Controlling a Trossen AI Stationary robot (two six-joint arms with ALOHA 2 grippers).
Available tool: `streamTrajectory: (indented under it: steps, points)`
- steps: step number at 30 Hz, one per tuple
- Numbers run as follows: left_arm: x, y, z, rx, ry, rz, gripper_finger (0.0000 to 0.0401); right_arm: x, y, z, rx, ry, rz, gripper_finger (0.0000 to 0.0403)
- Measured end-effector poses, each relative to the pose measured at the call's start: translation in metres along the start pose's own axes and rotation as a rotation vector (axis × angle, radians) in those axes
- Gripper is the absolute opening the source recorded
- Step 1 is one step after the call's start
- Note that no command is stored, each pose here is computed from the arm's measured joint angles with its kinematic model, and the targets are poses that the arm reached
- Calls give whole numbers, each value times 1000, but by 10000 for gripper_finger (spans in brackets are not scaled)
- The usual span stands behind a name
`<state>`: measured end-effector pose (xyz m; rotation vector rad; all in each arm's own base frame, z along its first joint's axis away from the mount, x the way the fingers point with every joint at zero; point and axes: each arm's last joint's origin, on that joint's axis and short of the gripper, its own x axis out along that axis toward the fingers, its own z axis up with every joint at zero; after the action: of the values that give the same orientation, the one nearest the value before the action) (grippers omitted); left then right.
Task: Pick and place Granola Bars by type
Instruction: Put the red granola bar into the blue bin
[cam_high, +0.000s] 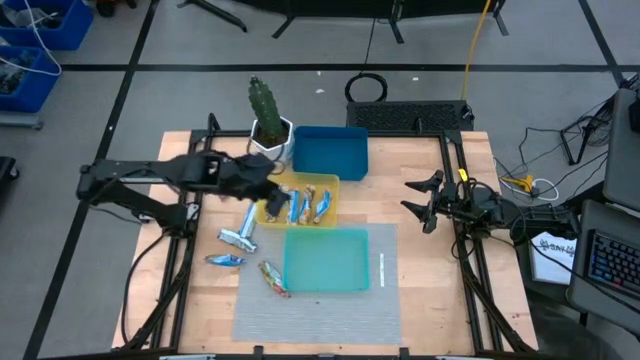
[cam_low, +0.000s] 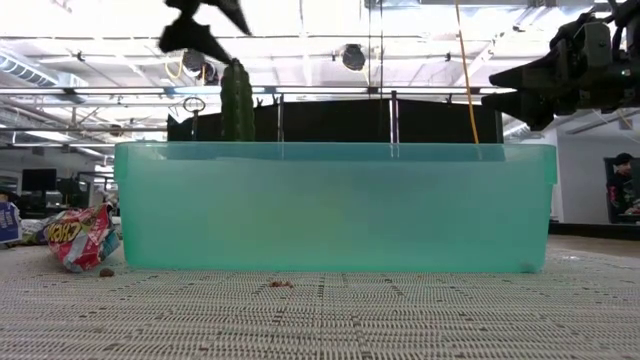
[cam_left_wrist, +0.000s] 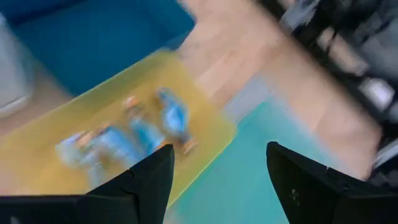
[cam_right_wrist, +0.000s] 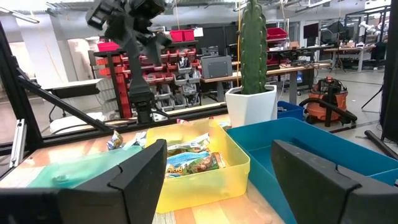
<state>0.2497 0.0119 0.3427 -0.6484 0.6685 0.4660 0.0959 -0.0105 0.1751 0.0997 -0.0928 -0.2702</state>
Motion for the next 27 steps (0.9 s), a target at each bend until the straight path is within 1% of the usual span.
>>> streamTrajectory:
  steps: [5,7,9,12,14,19,25,27]
  points:
    - [-31,15,-10,94,43,55,268,0,0,0,0,0,0,279]
    - [-42,21,-13,118,45,65,268,0,0,0,1,-4,0,279]
    - [-52,27,-16,140,49,100,267,0,0,0,0,-1,0,279]
    - [-64,36,-20,160,23,156,262,0,0,0,0,0,0,279]
    - [-67,41,-22,175,0,189,259,0,0,0,-1,3,0,279]
    - [-57,57,-36,154,-28,271,263,0,0,0,-1,3,0,279]
    - [-29,76,-53,148,-27,317,287,0,0,0,-1,3,0,279]
    - [-20,84,-57,134,-29,348,298,0,0,0,-1,3,0,279]
